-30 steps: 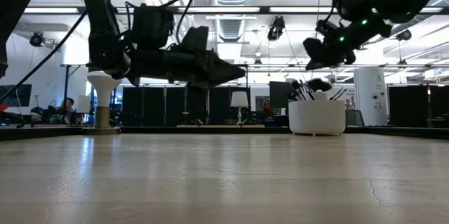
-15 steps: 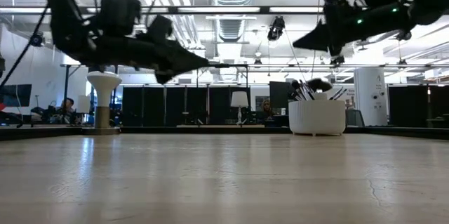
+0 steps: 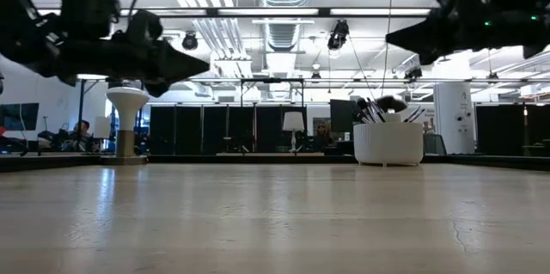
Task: Put items in baskets/containers
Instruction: Return to Home Position
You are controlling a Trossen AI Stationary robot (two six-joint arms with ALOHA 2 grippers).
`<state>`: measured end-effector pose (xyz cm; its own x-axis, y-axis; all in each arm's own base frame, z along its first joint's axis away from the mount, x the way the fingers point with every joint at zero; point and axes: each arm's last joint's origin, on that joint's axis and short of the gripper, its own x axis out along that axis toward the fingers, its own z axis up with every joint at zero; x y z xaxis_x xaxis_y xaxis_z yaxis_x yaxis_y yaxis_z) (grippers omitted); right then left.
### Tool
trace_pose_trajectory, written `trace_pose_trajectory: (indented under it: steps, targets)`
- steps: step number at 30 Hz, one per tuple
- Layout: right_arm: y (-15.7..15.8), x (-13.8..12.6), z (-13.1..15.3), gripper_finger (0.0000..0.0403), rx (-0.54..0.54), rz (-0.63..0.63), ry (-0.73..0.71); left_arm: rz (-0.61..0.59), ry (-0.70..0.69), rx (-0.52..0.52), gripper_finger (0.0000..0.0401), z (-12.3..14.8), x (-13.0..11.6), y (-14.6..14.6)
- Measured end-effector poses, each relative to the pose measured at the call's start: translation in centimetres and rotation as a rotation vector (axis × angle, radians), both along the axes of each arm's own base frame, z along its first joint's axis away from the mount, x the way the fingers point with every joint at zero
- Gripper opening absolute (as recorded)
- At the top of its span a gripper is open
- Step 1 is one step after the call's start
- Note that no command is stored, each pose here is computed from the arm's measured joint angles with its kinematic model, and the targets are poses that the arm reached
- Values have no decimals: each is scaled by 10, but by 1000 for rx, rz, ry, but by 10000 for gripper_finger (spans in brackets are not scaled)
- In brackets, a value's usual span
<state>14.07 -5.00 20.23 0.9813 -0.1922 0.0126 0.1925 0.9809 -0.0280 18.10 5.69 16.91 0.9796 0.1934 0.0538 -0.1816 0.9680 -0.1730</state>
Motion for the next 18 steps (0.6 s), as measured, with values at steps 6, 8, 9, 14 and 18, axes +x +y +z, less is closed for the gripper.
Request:
trace_pose_trajectory:
  steps: [6,8,9,14,18]
  targets:
    - [7,-19,-7,8,-19,0,-70,27,-33,2,0,-4,-22,-5]
    - [9,-24,-10,8,-24,0,-87,49,-40,2,0,-7,-28,-7]
    - [10,-26,-11,8,-28,0,-99,56,-40,1,0,-7,-30,-7]
    - [14,-34,-14,8,-25,2,-125,61,-34,3,0,-5,-33,-8]
    - [16,-40,-15,8,-19,-12,-124,61,-45,15,0,-3,-35,-9]
